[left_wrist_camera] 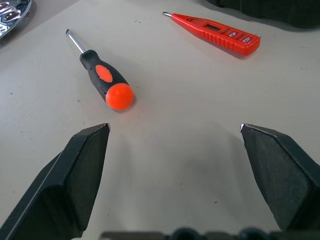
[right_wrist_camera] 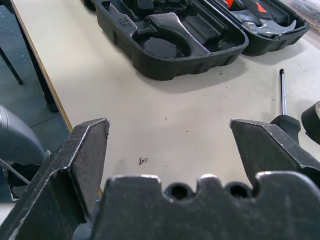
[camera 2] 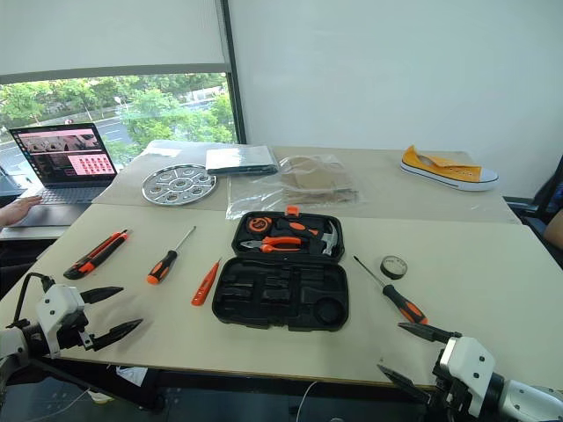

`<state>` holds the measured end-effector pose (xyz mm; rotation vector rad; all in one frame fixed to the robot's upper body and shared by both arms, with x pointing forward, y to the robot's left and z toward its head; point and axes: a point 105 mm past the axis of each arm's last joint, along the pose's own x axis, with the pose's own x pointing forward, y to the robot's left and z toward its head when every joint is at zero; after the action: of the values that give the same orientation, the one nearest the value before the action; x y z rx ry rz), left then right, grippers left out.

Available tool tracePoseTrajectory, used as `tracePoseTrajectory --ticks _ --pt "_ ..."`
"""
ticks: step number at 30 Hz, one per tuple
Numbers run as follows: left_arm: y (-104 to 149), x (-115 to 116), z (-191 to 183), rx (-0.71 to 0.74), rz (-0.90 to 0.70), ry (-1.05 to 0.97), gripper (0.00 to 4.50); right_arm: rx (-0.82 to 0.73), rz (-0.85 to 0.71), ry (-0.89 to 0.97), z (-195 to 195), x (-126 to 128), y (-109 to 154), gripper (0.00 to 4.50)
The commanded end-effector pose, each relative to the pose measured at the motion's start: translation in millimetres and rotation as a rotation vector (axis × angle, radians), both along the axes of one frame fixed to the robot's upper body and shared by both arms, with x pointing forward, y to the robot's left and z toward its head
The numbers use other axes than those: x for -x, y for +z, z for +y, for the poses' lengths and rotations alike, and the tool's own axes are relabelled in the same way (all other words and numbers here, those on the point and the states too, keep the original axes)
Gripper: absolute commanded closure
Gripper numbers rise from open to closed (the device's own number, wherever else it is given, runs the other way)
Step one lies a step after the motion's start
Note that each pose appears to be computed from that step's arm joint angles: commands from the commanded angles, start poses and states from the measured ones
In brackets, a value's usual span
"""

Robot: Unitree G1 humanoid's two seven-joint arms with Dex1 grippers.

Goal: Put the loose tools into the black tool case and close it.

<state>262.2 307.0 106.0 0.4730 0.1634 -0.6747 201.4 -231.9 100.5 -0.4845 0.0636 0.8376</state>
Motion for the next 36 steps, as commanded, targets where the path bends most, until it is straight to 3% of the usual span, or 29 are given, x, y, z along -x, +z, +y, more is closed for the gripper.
tracePoseTrajectory --ticks 1,4,8,12,15,22,26,30,34,36 --pt "14.7 4.3 10.0 0.087 -0.005 0.057 0.00 -0.040 -0.039 0.032 12.4 -4.5 11.9 0.01" --pt "9.8 23.3 54.8 0.268 0.057 0.344 0.00 -0.279 -0.194 0.169 59.2 -11.5 52.5 0.01" --pt "3.8 46.6 79.7 0.334 0.065 0.531 0.00 -0.395 -0.235 0.181 75.4 -17.3 70.6 0.01" --pt "0.9 56.8 76.1 0.424 0.143 0.608 0.00 -0.411 -0.259 0.186 83.3 -20.4 75.4 0.01" --pt "14.0 43.6 59.8 0.481 0.182 0.584 0.00 -0.411 -0.258 0.185 85.9 -21.4 76.2 0.01" --pt "44.6 -22.7 12.9 0.471 0.319 0.521 0.00 -0.401 -0.244 0.204 91.3 -25.4 80.3 0.01" --pt "40.4 -61.5 8.6 0.383 0.371 0.593 0.00 -0.403 -0.236 0.213 93.7 -30.3 82.2 0.01" --pt "28.4 -83.1 4.5 0.328 0.426 0.609 0.00 -0.401 -0.233 0.213 94.9 -32.7 81.4 0.01" --pt "19.4 -92.0 2.7 0.295 0.465 0.609 0.85 -0.400 -0.243 0.192 90.8 -32.4 82.2 0.00" --pt "18.3 -93.8 -0.3 0.307 0.478 0.588 1.76 -0.397 -0.243 0.183 88.3 -30.2 80.6 0.00"
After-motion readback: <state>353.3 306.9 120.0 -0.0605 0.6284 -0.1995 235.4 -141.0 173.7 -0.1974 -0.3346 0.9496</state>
